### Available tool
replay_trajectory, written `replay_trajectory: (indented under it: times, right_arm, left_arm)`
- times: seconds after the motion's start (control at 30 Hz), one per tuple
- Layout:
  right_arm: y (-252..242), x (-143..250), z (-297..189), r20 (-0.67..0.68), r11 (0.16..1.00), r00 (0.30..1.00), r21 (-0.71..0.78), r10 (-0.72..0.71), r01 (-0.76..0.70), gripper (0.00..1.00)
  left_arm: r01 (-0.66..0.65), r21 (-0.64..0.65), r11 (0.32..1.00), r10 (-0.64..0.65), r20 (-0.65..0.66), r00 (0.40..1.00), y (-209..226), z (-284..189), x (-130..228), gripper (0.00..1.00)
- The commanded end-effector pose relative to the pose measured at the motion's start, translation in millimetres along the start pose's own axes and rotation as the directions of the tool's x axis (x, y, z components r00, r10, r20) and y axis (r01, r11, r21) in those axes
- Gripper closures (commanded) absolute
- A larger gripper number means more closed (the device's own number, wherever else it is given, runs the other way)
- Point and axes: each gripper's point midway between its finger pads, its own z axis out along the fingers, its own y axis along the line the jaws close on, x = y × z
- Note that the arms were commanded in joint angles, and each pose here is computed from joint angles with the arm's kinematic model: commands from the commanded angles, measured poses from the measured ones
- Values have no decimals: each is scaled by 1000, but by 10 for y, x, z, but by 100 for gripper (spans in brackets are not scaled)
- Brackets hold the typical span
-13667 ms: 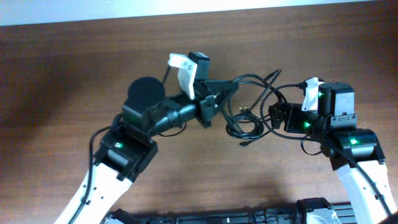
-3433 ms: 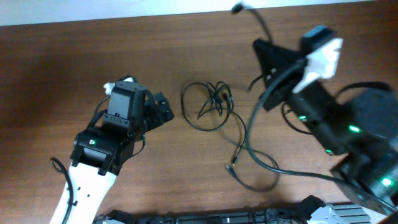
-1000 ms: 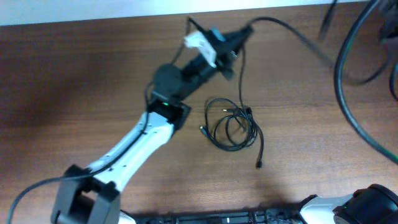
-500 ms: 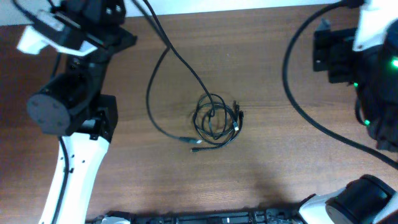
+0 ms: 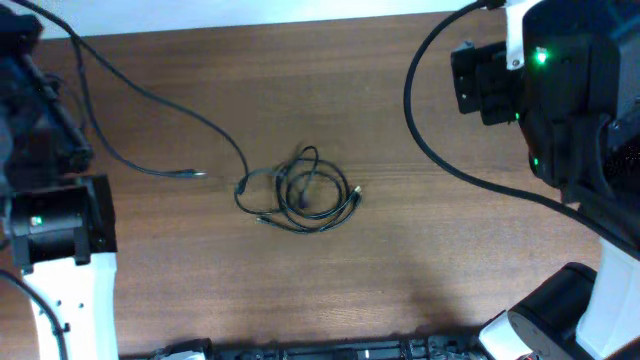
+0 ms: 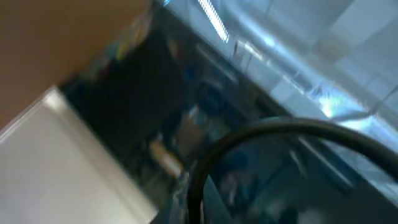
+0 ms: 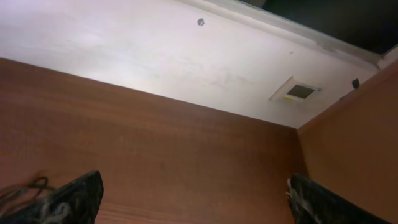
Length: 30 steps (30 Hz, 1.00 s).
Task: Untangle cables
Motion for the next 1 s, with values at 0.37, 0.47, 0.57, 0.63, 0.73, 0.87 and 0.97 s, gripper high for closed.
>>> replay_trajectory:
  times: [0.37,0.47,0.57,0.63,0.73,0.87,0.97]
  right_arm:
    - [928,590,773,-272,924,926,-348,-261,158,6]
    - [1100,802,1096,-360,903,893,-416,-270,106,7]
    - [1112,818,1258,-379,898,894,-436,-238,54,6]
    - [1117,789,1275,-373,887,903,-462,-211,16,6]
    - [1114,772,1293,-378,863,910,-504,-172,-46,6]
    - [1002,784,1340,-393,865,909,-495,-139,-82,6]
    - [1002,783,1340,-393,865,909,-495,-139,-82,7]
  left_arm:
    - [241,336,911,-296,123,947,-833,-344,-613,100]
    - [-74,93,993,49,249,967,-503,-285,-633,100]
    - [-390,-195,900,424,182,887,-3,-161,-537,100]
    - [-511,-306,804,554,73,829,429,-27,-471,100]
    - [-657,-410,633,654,-171,737,1230,92,-322,100]
    - [-836,-302,457,667,-505,547,2275,218,18,100]
    - [-910,-260,322,606,-682,409,3073,197,195,100]
